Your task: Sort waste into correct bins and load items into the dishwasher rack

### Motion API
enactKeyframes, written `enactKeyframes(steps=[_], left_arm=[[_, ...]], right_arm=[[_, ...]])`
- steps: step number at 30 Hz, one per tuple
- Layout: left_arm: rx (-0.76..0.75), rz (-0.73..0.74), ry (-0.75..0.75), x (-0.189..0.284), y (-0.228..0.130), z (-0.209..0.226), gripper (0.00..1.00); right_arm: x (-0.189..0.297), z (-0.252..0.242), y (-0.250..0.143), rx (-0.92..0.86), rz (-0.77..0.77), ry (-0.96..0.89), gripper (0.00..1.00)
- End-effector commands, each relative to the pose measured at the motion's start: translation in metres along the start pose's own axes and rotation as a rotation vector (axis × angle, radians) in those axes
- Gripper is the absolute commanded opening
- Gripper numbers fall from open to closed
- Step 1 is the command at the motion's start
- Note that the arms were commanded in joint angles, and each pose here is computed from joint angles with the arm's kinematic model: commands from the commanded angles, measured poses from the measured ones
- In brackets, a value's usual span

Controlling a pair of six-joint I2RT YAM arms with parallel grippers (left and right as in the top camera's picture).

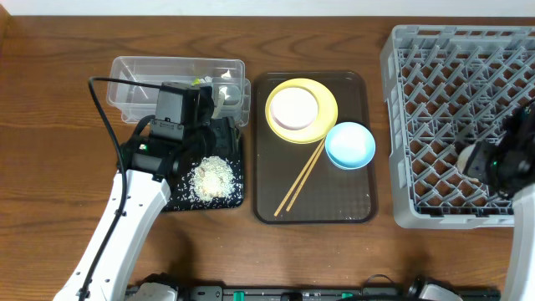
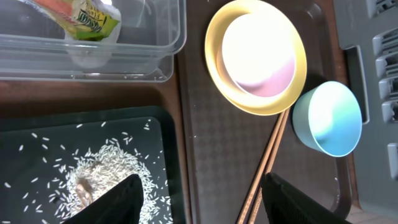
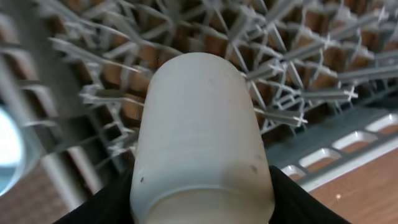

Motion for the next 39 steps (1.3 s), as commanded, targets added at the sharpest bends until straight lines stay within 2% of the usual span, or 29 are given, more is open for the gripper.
enactKeyframes(steps=[1,6,7,8,10,12,13,14,15,18,22,27,29,33,39], left_arm=[[-0.008,-0.011,0.009,0.003,0.002,0.001,0.64],[-0.008,-0.011,0.009,0.003,0.002,0.001,0.64],[-0.008,-0.011,0.009,0.003,0.002,0.001,0.64],[-0.008,-0.011,0.009,0.003,0.002,0.001,0.64],[-0.008,-0.01,0.009,0.003,0.002,0.001,0.64],[-0.008,-0.01,0.009,0.003,0.002,0.001,0.64],[-0.008,-0.01,0.009,0.003,0.002,0.001,0.64],[-0.008,-0.01,0.009,0.003,0.002,0.001,0.64],[-0.008,-0.01,0.009,0.003,0.002,0.001,0.64],[-0.007,-0.007,0.01,0.003,0.001,0.001,0.65],[-0.001,0.013,0.038,0.003,-0.003,0.006,0.67],[0.009,0.034,0.223,0.006,-0.011,0.03,0.67],[0.01,0.049,0.29,0.007,-0.015,0.039,0.67],[0.016,0.084,0.345,0.009,-0.022,0.046,0.68],[0.017,0.096,0.348,0.008,-0.024,0.047,0.68]], right_arm=[[-0.01,-0.011,0.006,-0.05,0.026,-0.033,0.01],[-0.031,-0.013,0.009,-0.055,0.075,-0.039,0.02],[-0.035,-0.013,0.009,-0.054,0.091,-0.04,0.05],[-0.039,-0.013,0.008,-0.053,0.104,-0.04,0.16],[-0.045,-0.012,0.007,-0.052,0.128,-0.036,0.45],[-0.049,-0.008,0.006,-0.053,0.142,-0.007,0.68],[-0.049,-0.006,0.007,-0.054,0.143,0.012,0.85],[-0.049,-0.004,0.006,-0.055,0.145,0.028,0.94],[-0.049,-0.001,0.007,-0.056,0.144,0.049,0.96],[-0.046,0.002,0.008,-0.058,0.135,0.074,0.99],[-0.029,0.008,0.022,-0.057,0.071,0.128,0.97],[0.017,0.059,0.046,0.109,-0.12,0.453,0.85],[0.029,0.079,0.049,0.178,-0.175,0.521,0.81],[0.033,0.119,0.038,0.309,-0.171,0.543,0.8],[0.007,0.172,0.01,0.504,-0.077,0.462,0.8]])
Point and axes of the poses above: each gripper's point midway between its finger pads, its own x axis back along the fingers, its own z axis along the line the jaws close on, y = z × x, the point moved 5 cm from there along x, back along the fingers, and after that the axes turned 1 degree about x, right-handed, at the moved point
